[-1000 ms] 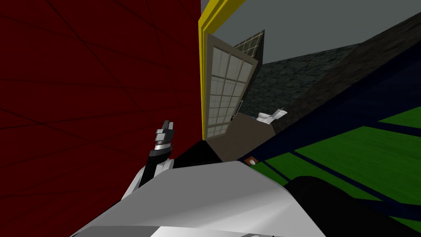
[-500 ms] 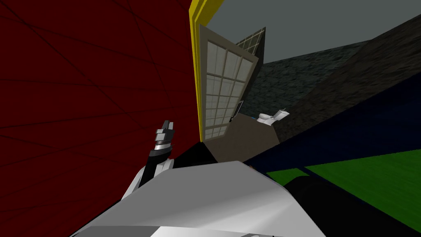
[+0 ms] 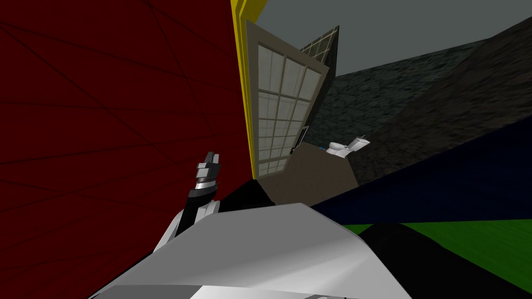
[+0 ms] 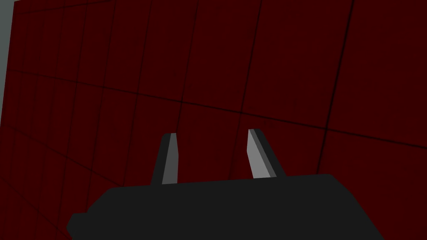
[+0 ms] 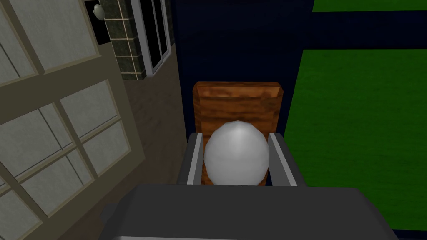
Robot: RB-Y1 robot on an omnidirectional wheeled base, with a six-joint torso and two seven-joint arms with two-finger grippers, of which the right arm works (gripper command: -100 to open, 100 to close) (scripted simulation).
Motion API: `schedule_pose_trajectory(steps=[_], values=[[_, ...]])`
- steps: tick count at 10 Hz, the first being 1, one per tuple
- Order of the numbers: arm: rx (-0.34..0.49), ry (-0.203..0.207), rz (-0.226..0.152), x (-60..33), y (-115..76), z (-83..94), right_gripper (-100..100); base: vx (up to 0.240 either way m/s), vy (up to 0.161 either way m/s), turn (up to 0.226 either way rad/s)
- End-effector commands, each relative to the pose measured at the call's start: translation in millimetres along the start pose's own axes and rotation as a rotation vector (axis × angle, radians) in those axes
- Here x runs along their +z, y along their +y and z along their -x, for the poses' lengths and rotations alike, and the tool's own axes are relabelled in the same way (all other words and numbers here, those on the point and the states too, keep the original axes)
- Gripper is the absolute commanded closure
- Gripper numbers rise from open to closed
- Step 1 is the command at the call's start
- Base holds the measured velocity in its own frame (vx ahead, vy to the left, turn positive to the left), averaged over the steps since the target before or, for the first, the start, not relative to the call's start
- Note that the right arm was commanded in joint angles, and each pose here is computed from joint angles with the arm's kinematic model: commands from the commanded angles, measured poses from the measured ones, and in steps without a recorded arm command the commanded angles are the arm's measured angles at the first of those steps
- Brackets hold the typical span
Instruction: Push the door open
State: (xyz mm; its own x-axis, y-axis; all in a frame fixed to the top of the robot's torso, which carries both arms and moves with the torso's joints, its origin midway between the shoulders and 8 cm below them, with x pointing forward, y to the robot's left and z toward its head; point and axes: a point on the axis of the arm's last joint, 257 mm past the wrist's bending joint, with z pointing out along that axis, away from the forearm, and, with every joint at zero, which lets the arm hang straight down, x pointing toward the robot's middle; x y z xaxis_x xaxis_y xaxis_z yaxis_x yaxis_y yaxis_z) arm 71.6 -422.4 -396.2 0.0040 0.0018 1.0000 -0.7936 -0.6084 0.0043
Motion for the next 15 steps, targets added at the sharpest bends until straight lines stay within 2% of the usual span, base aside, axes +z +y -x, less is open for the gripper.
schedule_pose_trajectory(steps=[1,3,4,6,8,10,12,14,15], values=[[-0.002,-0.002,0.002,-2.6,0.8,0.3,100,0.000,0.000,0.000],[-0.002,-0.002,0.002,-2.6,0.8,0.3,100,0.000,0.000,0.000],[-0.003,0.003,0.019,2.3,5.0,-0.6,100,0.092,-0.084,-0.014],[-0.004,0.005,0.036,3.9,9.3,-1.1,100,0.116,-0.136,-0.003],[-0.007,0.009,0.068,6.5,17.5,-2.0,100,0.137,-0.149,-0.009],[-0.010,0.013,0.107,9.1,27.3,-3.0,100,0.150,-0.153,-0.015],[-0.013,0.018,0.170,11.4,42.2,-4.0,100,0.144,-0.156,-0.014],[-0.013,0.019,0.204,11.9,50.0,-4.3,100,0.125,-0.156,-0.007],[-0.013,0.020,0.238,11.9,57.7,-4.4,100,0.120,-0.139,-0.023]])
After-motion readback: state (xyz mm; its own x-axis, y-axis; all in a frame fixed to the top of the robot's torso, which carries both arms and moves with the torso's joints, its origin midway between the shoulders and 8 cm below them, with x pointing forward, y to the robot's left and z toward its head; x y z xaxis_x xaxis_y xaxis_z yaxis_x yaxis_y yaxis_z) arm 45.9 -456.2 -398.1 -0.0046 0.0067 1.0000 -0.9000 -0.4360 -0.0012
